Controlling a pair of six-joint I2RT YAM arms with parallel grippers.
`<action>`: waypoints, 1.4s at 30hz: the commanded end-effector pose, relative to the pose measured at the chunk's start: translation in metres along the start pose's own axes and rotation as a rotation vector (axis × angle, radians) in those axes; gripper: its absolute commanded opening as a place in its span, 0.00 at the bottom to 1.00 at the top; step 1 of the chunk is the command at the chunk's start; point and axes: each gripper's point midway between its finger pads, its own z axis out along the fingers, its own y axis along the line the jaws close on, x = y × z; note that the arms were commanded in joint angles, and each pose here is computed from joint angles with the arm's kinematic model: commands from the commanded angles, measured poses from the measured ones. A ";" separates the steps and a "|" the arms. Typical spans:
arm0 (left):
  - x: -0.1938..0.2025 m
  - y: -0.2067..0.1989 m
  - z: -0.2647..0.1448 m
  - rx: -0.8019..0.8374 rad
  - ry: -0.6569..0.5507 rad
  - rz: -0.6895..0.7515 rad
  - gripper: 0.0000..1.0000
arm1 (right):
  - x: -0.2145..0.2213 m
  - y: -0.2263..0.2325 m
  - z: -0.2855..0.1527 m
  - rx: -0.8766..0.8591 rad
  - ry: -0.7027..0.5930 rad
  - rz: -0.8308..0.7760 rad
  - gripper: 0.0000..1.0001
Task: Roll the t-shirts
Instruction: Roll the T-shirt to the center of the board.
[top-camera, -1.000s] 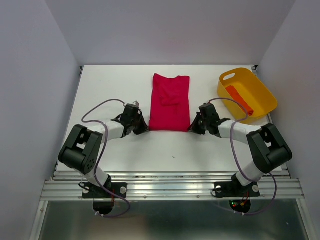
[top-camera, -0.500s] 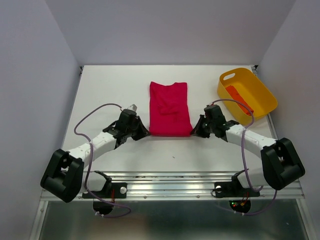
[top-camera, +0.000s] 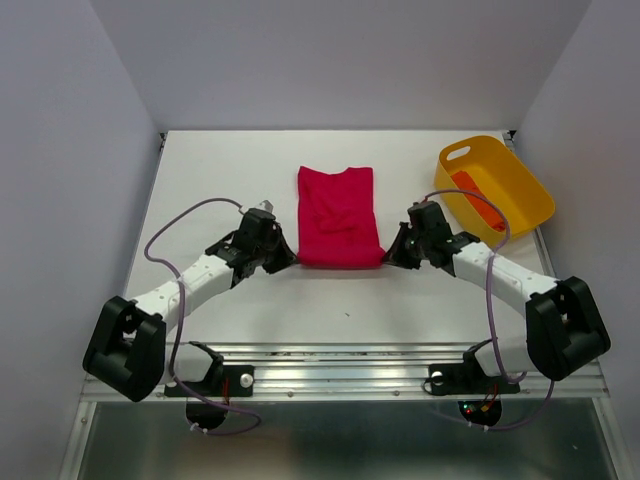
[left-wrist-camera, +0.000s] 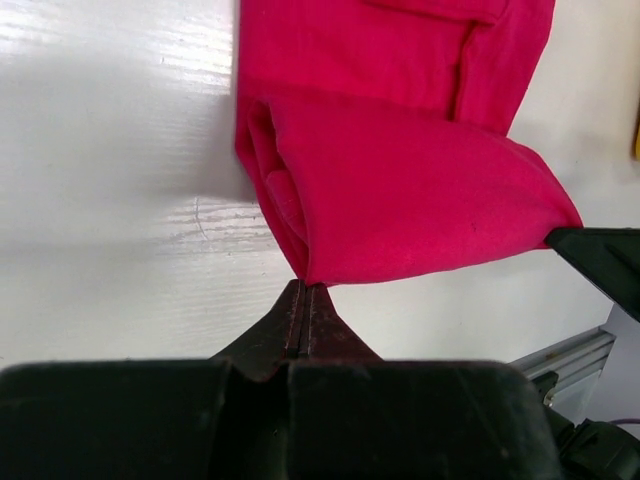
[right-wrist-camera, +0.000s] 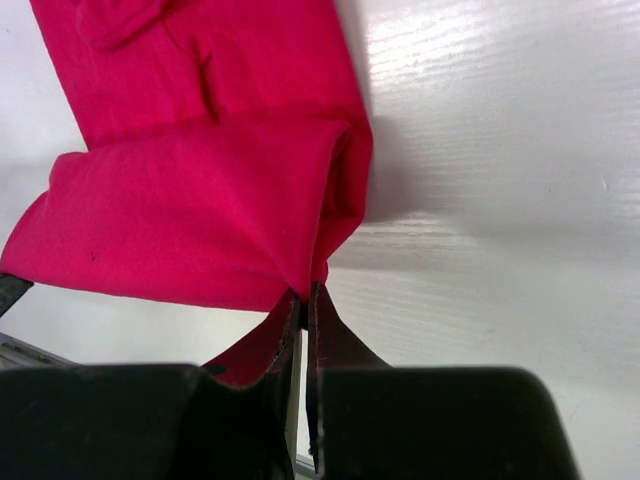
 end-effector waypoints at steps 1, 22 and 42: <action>-0.019 -0.002 -0.002 -0.040 -0.046 0.024 0.00 | -0.029 0.008 -0.007 0.026 -0.085 -0.034 0.01; -0.077 -0.009 0.034 -0.111 -0.049 0.084 0.00 | -0.076 0.035 0.028 0.060 -0.121 -0.096 0.04; -0.144 -0.013 0.066 -0.173 -0.100 0.129 0.50 | -0.130 0.037 0.048 0.127 -0.225 -0.079 0.56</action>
